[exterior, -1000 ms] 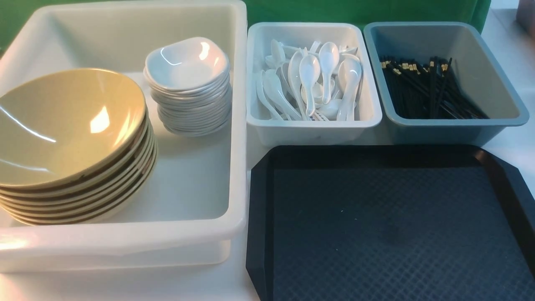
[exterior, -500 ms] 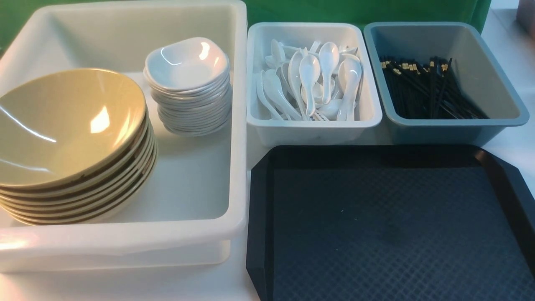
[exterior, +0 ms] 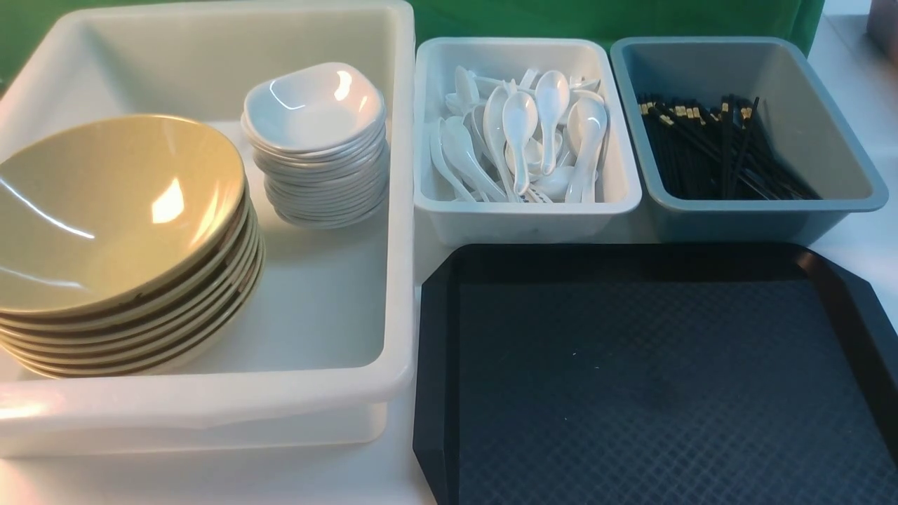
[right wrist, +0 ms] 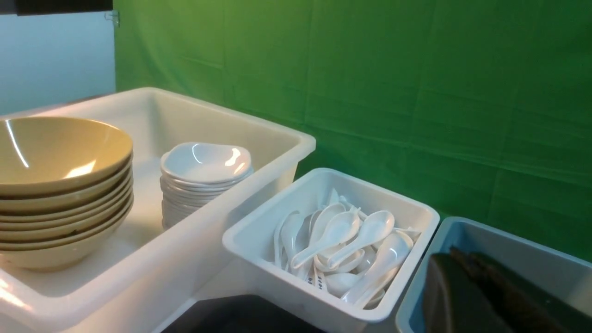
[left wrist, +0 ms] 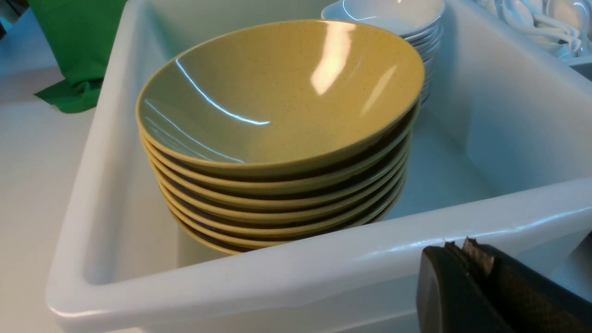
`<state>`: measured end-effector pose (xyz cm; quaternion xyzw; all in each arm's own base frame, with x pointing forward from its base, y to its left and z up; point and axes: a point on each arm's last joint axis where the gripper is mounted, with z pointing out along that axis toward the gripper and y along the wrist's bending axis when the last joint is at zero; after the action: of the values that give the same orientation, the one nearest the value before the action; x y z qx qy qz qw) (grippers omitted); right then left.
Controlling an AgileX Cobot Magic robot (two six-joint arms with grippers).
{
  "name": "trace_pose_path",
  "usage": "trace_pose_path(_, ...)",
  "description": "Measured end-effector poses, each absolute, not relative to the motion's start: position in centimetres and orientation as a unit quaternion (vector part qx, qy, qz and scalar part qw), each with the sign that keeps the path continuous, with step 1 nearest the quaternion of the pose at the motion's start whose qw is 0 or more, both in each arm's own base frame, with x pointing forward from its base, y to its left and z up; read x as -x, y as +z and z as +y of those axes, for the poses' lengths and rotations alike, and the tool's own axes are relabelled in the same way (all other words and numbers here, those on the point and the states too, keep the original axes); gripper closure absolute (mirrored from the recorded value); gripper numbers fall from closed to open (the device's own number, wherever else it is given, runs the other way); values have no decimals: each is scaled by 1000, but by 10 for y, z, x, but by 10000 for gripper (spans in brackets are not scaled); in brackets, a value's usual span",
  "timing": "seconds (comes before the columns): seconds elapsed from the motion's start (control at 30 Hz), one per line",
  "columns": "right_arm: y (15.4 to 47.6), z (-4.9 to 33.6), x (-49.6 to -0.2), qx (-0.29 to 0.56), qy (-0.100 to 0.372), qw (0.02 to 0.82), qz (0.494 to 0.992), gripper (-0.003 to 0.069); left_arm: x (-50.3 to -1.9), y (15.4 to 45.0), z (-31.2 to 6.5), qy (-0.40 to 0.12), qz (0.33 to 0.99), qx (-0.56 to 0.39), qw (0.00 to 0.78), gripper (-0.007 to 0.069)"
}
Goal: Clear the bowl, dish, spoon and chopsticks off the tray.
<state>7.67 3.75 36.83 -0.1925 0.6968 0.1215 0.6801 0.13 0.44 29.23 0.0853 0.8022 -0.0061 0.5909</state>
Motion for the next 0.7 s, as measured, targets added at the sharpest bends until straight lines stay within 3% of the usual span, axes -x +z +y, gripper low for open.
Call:
trace_pose_path(0.3,350,34,-74,201,92,678,701,614,-1,292,4,-6,802,-85,591,636)
trace_pose_path(0.53,285,8,-67,67,20,649,758,614,-1,292,4,-6,802,-85,591,636)
trace_pose_path(0.7,235,-1,-58,17,-17,650,760,614,-1,292,4,-6,802,-85,592,636)
